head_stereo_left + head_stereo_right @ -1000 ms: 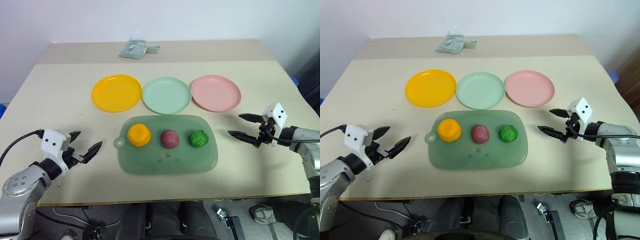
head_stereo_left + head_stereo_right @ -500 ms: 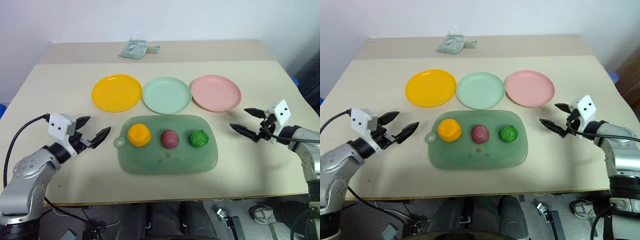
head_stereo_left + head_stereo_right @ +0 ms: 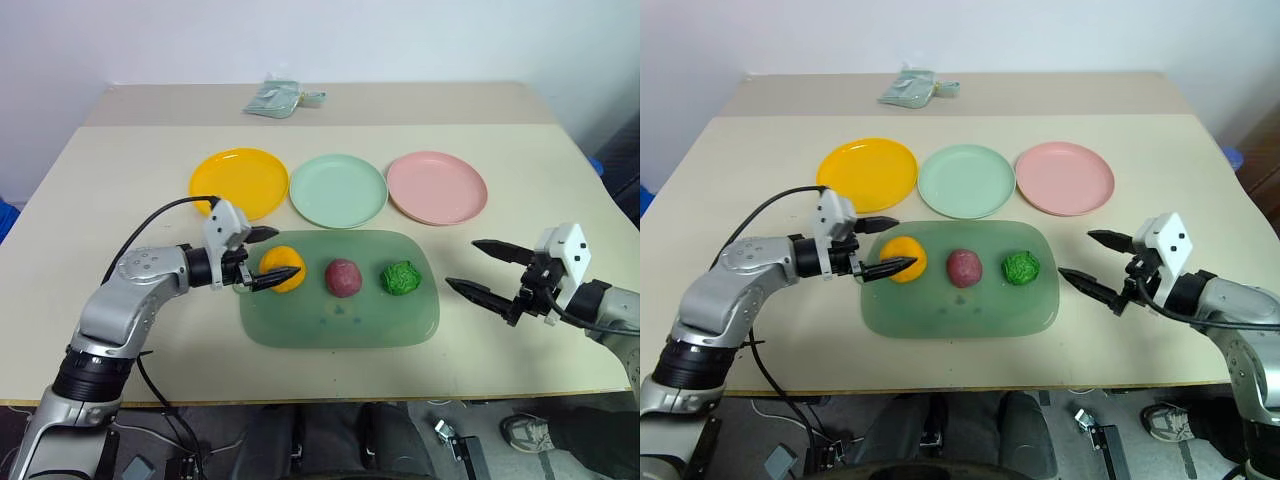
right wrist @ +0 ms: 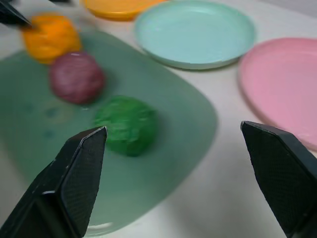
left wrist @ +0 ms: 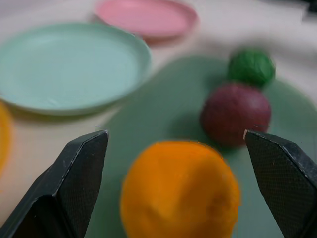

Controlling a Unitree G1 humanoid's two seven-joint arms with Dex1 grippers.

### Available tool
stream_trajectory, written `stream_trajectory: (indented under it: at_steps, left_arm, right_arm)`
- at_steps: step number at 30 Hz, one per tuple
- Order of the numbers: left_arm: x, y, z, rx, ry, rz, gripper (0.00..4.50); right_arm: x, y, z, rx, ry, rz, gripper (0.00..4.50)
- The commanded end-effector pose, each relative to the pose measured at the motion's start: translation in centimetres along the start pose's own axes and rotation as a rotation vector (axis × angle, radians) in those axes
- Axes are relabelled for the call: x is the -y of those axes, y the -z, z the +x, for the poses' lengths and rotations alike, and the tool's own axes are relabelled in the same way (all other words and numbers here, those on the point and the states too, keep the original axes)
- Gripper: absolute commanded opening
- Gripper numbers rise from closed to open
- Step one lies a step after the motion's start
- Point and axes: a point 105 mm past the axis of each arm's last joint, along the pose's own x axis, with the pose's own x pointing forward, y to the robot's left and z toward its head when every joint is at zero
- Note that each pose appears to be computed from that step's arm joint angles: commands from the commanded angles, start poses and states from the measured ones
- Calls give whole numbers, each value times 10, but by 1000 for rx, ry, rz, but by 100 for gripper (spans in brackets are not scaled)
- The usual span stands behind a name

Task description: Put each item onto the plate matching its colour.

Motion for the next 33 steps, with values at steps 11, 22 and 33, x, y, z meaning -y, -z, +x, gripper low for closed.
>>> stream_trajectory:
  at_steps: [11,22,33]
  left_arm:
    - [-61,-30,-9,155,-332,33,323]
    - [-170,-12,-19,43,-889,-192,446]
    - [-153,-46,-56,199,-813,55,446]
  right_arm:
    - [-9,0,11,66,-18,-35,450]
    - [-9,-5,33,116,-47,-50,450]
    - [-53,-32,72,133,-184,-129,450]
